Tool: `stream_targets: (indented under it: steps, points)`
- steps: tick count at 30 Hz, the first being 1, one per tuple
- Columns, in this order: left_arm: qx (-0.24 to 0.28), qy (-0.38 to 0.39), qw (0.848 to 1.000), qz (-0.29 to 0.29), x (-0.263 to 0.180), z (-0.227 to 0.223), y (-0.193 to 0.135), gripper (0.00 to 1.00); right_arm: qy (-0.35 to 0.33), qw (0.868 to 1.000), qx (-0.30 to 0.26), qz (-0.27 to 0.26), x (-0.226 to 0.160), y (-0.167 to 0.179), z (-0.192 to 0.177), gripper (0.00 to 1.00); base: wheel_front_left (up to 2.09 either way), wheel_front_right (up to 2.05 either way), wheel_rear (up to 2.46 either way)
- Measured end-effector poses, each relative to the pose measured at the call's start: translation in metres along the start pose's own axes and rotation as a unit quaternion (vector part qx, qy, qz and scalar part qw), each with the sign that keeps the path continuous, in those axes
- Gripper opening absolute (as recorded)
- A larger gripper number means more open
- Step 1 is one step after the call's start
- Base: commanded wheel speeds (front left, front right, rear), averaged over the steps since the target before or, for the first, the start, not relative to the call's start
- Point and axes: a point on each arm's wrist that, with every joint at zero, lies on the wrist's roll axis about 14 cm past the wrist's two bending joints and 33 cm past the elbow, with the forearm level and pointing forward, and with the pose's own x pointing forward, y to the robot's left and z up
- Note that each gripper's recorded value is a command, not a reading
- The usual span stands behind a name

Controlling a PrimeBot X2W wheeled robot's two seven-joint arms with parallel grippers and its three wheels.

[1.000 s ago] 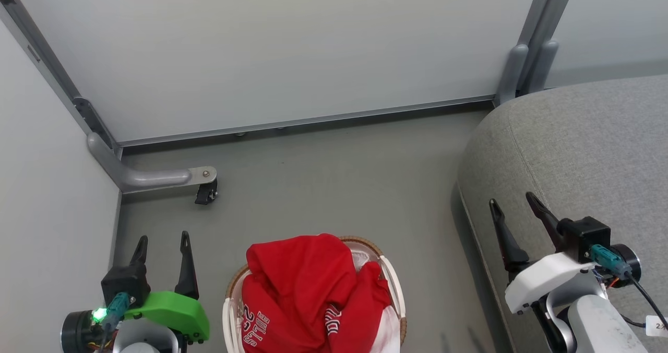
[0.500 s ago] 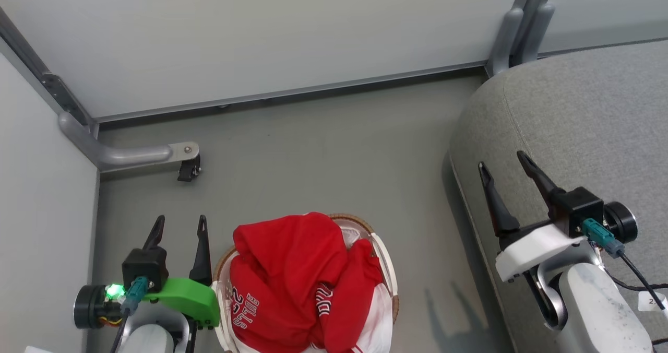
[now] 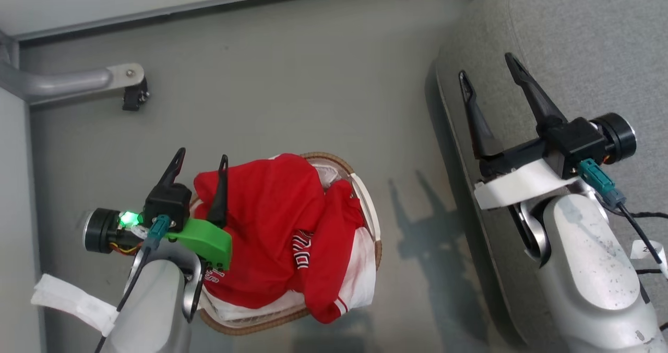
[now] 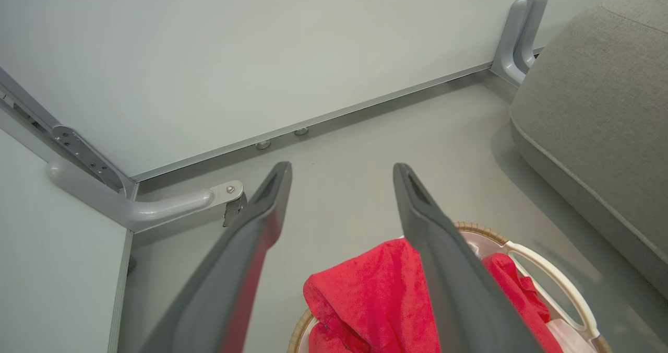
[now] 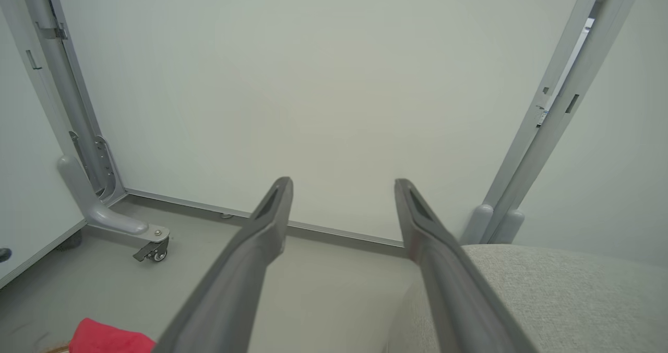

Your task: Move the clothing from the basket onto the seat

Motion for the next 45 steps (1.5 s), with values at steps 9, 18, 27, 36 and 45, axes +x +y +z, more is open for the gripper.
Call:
stream_targets:
  steps: [9, 18, 27, 36, 45]
  points:
    - [-0.026, 0.084, 0.995, -0.047, 0.038, -0.076, -0.022, 1.00, 0.033, 0.999, 0.009, -0.003, 0.019, -0.005, -0.047, 1.00, 0.00, 0.00, 0.00]
    - [-0.042, 0.177, 0.977, -0.114, 0.050, -0.158, -0.060, 1.00, 0.086, 0.996, 0.025, -0.017, 0.014, -0.017, -0.101, 1.00, 0.00, 0.00, 0.00]
    - [-0.051, 0.245, 0.951, -0.180, 0.041, -0.218, -0.104, 1.00, 0.131, 0.990, 0.027, -0.033, 0.001, -0.030, -0.139, 1.00, 0.00, 0.00, 0.00]
    - [-0.021, 0.306, 0.931, -0.199, 0.035, -0.267, -0.107, 1.00, 0.162, 0.986, 0.025, -0.042, -0.009, -0.037, -0.165, 1.00, 0.00, 0.00, 0.00]
    - [-0.022, 0.331, 0.925, -0.186, 0.036, -0.281, -0.104, 0.00, 0.174, 0.983, 0.028, -0.042, -0.011, -0.037, -0.174, 1.00, 0.00, 0.00, 0.00]
